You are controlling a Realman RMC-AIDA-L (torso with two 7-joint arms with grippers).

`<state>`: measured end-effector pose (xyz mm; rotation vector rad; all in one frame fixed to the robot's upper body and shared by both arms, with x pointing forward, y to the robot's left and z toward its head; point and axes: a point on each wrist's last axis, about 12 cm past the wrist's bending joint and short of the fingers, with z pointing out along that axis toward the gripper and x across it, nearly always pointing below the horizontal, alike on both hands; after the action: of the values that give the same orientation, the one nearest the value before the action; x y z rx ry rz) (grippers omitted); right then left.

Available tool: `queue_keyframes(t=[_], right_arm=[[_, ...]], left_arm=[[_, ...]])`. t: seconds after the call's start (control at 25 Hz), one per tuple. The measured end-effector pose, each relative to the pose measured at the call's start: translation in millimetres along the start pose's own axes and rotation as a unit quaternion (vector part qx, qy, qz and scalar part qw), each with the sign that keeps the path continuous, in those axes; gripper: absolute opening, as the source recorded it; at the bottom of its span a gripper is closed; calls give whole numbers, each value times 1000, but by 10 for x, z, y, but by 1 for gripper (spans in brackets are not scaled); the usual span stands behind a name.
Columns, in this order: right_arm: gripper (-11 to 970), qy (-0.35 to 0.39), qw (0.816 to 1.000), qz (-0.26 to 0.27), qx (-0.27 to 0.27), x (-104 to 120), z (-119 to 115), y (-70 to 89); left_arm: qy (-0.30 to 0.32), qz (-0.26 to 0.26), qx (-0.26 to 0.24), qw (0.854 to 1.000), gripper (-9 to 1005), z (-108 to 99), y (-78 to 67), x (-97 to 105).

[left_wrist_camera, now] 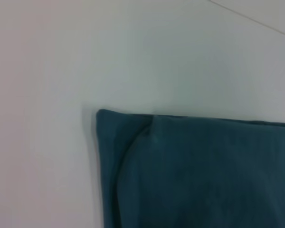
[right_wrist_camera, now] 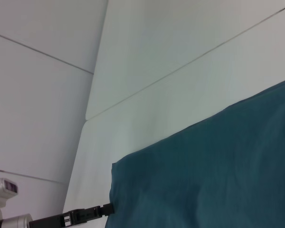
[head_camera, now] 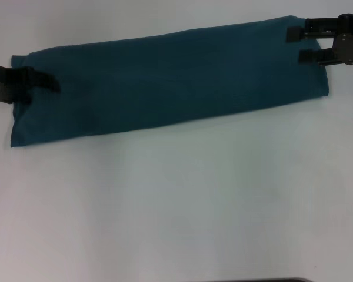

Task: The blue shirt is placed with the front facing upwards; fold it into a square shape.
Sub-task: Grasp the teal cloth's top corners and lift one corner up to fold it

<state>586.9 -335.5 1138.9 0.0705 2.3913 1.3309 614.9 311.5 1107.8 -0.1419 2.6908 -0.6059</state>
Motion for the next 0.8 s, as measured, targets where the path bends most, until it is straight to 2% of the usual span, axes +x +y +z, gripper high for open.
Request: queue_keyframes(t=[0.32,0.52,0.68,0.72,0.8], right_arm=[[864,-1,1000,1,1,-11,-6,5],[864,0,1000,-1,1,-36,-23,19],[864,6,1000,-4,2,-46,-47,33],[864,7,1000,-5,3,-50,-58,32],[864,7,1000,-6,4,-57,-70,32]], left_arm=[[3,5,-3,1000,793,-3,-11,-12],[-10,-2,10,1000,792,-218,29,-93],[16,-9,16,1000,792,-378,61,-163],[44,-11,16,999,792,-469,37,-226],[54,-7,12,998,793,-510,11,-269]])
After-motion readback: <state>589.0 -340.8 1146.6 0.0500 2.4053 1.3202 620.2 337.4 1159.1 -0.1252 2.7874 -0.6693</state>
